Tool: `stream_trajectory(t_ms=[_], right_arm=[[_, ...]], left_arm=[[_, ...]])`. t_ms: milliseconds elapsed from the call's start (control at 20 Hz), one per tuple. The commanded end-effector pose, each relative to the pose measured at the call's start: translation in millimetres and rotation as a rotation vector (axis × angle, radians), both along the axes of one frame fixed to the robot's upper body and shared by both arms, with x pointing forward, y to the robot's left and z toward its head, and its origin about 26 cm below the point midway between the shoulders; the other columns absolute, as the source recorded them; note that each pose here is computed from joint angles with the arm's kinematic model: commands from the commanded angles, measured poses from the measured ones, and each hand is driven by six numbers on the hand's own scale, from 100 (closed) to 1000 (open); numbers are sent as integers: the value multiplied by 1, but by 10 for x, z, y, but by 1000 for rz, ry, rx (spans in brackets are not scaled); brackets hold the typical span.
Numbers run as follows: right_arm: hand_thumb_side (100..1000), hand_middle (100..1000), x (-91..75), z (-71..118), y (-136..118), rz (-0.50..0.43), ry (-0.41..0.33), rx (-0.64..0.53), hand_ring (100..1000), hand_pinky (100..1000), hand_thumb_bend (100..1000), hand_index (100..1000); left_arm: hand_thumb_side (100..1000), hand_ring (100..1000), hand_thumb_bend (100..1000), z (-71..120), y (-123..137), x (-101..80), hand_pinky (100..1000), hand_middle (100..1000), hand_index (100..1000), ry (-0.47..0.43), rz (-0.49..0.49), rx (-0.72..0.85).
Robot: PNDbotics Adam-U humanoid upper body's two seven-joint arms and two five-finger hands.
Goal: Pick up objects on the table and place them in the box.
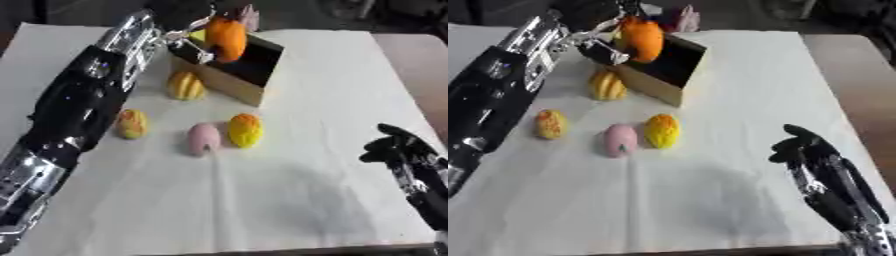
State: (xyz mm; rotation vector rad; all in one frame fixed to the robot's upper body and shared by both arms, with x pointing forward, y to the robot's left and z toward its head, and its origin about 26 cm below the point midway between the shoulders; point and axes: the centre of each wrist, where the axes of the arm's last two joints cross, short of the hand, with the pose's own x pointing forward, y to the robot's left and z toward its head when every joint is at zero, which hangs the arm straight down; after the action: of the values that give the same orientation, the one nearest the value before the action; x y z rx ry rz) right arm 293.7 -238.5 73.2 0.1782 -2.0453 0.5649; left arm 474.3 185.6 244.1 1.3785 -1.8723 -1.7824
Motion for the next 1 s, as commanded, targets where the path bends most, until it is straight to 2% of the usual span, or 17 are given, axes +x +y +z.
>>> stream_trajectory(t_ms=[50,350,500,600,850,1000], right_arm=[[573,634,14,86,15,14,-31,3,629,693,100,888],[573,634,16,91,17,15,-32,4,629,693,100,888],[572,634,16,90,7,11,-31,2,629,694,100,887],[572,634,15,90,-10,3,-32,-1,629,694,100,887],[572,634,5,87,-105,-38,-32,-23,629,694,100,885],[572,635,0,88,-140,-50,-32,-37,629,694,100,885]], left_arm=[[222,713,386,59,-24,1,757,696,830,-48,13,-8],[226,723,370,34,4,-2,763,710,842,-56,16,-15],[237,729,304,125,69,-36,776,699,833,-30,-4,-12],[256,731,270,225,168,-92,778,700,832,20,-29,21],[313,718,294,542,578,-475,774,681,827,169,-51,164],[378,721,373,556,821,-730,772,681,828,296,11,255]])
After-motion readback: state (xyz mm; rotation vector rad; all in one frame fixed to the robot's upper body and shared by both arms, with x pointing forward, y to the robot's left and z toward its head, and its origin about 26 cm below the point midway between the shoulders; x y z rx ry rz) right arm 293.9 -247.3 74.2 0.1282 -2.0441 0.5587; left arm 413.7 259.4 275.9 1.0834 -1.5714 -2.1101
